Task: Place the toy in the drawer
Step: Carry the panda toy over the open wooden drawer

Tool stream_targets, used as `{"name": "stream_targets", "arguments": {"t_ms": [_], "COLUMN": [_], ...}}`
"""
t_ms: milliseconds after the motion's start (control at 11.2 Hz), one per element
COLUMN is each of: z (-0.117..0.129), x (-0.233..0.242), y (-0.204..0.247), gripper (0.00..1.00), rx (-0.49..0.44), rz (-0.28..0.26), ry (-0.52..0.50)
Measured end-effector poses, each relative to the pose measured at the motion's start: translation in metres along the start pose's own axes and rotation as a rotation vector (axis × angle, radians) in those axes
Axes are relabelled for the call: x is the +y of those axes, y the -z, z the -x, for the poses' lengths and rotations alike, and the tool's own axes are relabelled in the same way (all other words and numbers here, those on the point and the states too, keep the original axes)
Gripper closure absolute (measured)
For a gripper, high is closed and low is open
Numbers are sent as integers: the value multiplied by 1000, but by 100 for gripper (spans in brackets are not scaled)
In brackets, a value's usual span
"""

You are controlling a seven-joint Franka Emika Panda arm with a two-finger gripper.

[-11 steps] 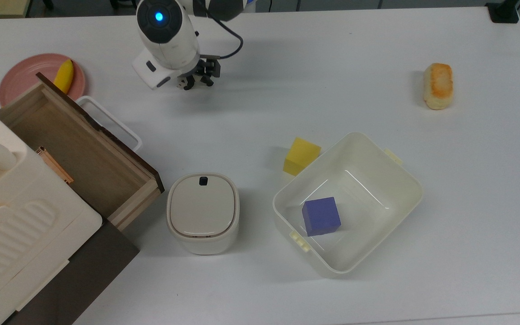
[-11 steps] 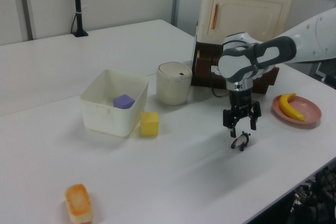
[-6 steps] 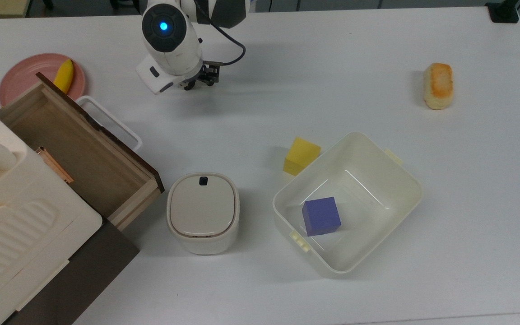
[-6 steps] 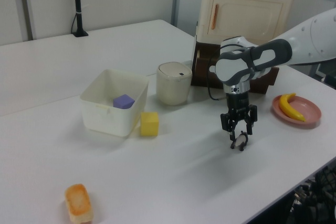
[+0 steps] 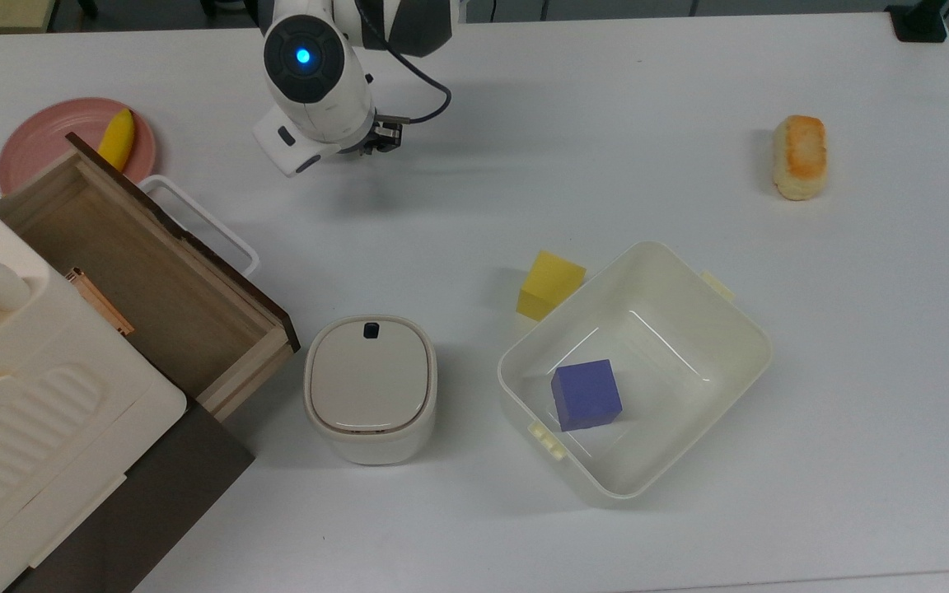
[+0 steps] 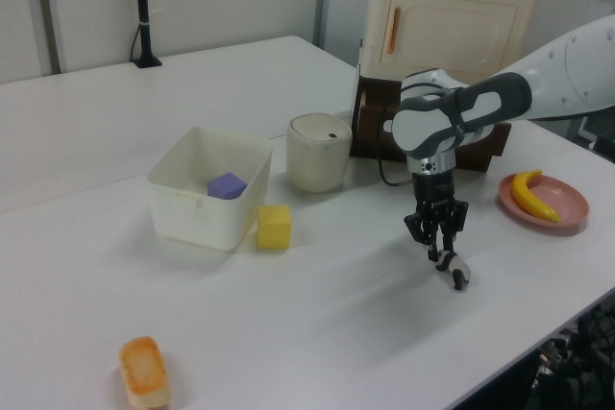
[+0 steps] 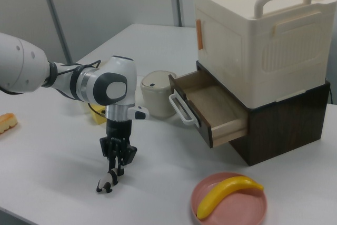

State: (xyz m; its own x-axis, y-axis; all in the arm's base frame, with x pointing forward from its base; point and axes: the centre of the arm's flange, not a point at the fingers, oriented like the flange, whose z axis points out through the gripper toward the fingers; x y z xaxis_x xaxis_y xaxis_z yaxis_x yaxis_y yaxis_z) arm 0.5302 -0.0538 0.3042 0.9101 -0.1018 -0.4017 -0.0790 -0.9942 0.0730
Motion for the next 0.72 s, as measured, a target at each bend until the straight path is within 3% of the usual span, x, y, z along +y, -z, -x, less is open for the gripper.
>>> {"name": "stream_targets", "arguments": {"t_ms": [90,358,537,716], "z": [-1,-3,-8,-13], "x": [0,1,4,8], "y": [-2,11,46,102], "gripper": [67,70,70,70], "rx": [-5,17,63,167], "rz": [0,0,-1,-11], "ry": [0,-3,-10,-21]}}
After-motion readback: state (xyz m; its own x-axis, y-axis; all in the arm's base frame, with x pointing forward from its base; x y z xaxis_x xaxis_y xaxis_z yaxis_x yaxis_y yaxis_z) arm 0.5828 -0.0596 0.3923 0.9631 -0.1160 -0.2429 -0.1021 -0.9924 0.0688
